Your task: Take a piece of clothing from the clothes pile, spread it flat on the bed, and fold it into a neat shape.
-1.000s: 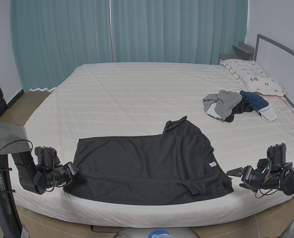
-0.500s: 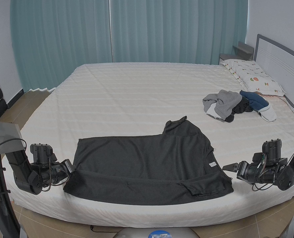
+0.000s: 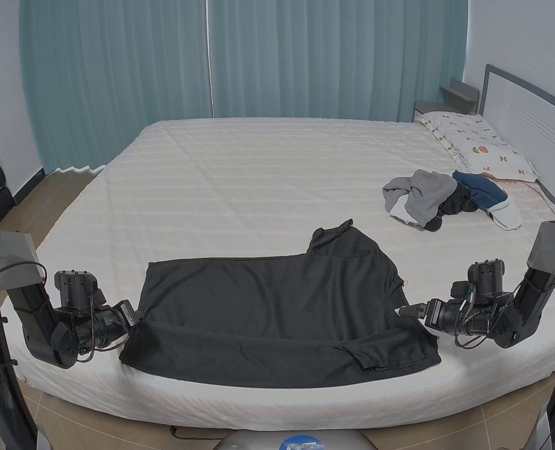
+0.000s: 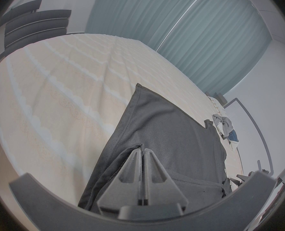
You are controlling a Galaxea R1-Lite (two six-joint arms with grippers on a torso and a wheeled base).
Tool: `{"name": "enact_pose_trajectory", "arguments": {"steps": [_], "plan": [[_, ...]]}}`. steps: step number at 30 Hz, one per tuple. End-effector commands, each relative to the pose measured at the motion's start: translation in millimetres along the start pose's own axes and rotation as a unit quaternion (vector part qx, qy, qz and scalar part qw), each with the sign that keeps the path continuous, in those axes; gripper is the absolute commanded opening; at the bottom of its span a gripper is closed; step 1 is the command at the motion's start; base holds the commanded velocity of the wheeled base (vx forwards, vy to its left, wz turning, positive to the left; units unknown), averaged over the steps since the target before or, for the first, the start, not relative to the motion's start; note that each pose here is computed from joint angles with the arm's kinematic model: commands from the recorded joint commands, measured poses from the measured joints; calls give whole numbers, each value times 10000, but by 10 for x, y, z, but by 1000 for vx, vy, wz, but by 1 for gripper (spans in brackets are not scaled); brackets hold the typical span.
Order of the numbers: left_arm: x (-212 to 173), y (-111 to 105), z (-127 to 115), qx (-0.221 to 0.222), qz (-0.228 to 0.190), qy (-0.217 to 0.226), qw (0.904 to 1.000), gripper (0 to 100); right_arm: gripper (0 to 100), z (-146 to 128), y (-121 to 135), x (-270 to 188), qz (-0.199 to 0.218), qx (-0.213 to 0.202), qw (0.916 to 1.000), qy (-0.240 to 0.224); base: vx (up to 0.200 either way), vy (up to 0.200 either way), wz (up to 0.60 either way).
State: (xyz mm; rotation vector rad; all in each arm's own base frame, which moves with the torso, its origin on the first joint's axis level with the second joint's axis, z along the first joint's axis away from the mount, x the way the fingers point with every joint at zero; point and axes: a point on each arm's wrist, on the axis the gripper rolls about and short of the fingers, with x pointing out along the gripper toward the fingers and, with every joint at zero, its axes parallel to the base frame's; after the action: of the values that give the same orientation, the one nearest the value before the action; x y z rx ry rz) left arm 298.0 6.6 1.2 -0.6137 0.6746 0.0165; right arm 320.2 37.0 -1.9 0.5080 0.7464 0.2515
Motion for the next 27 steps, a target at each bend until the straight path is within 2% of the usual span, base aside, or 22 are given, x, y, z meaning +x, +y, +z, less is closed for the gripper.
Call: {"name": "enact_pose_trajectory", "arguments": {"steps": [1, 13, 22, 24, 25, 27], "plan": [[2, 0, 3, -4, -2, -6, 10000, 0, 100, -29, -29, 73, 41, -3, 10000, 50, 0, 0, 0], [8, 9, -9, -3, 13, 20, 10000, 0, 100, -136, 15, 53, 316, -132, 9989, 331, 0, 0, 0], [11, 4, -8, 3, 5, 17, 10000, 0, 100, -284, -50, 134, 220, -176, 9978, 603, 0, 0, 0], [10, 7, -5, -1, 10, 13, 10000, 0, 100, -264, -50, 134, 268, -211, 9981, 510, 0, 0, 0], [10, 7, -5, -1, 10, 13, 10000, 0, 0, -260, -46, 129, 292, -224, 9983, 458, 0, 0, 0], [10, 7, -5, -1, 10, 13, 10000, 0, 0, -243, -45, 103, 348, -228, 9986, 313, 0, 0, 0]]}}
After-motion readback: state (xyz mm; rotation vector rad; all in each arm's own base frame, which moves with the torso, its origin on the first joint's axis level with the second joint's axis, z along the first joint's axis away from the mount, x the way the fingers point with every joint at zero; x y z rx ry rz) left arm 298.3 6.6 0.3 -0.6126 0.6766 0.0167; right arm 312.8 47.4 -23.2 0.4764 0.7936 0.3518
